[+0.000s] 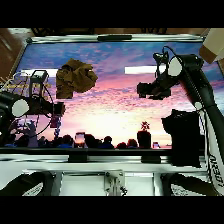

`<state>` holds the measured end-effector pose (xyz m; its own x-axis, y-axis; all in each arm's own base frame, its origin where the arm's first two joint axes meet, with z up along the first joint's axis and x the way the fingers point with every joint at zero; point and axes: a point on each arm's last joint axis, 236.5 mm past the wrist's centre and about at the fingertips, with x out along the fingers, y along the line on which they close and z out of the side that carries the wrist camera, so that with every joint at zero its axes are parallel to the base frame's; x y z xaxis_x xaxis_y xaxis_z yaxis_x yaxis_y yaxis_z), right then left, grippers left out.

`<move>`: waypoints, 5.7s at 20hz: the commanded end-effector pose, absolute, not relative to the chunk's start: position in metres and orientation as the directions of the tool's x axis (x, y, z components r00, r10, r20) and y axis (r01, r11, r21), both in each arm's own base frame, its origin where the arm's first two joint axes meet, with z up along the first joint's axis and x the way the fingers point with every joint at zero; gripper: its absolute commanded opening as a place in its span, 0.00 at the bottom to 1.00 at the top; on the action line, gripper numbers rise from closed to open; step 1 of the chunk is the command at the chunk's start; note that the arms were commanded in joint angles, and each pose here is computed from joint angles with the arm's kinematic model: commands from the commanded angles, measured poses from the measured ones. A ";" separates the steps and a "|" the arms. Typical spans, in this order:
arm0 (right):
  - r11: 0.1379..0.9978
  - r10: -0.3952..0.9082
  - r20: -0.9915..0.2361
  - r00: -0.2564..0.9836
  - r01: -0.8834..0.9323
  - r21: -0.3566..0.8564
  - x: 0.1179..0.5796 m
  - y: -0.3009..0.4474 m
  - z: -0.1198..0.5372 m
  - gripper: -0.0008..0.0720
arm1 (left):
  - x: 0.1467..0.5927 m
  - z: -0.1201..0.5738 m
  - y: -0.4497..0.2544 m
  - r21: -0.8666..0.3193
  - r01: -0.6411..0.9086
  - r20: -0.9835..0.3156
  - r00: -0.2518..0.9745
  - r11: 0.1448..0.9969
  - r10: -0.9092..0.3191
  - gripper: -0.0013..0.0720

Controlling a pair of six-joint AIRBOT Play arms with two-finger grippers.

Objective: Fold the shirts.

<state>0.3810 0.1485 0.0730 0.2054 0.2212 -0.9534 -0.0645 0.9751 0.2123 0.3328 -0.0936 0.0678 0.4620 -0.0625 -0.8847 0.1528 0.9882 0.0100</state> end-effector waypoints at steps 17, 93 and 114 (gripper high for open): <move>0.975 0.169 -0.928 0.332 -0.194 0.108 0.411 0.136 0.079 0.75 | 0.538 0.032 -0.022 -0.035 -0.078 -0.847 0.531 0.996 0.012 0.96; 0.839 0.512 -0.841 -0.173 -0.107 0.533 0.213 0.195 -0.078 0.12 | 0.211 -0.082 -0.307 -0.603 0.100 -0.795 0.012 0.792 -0.607 0.06; 0.992 0.129 -0.365 0.922 -0.124 0.037 0.235 0.035 0.347 0.12 | 0.177 0.358 0.016 -0.078 -0.094 -0.297 0.953 0.993 0.067 0.06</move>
<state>0.2356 0.0780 0.4055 0.9424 0.3142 -0.1149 -0.3059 0.9483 0.0843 0.1865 -0.0233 0.4091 0.9893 -0.1019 -0.1040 0.0860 0.9854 -0.1471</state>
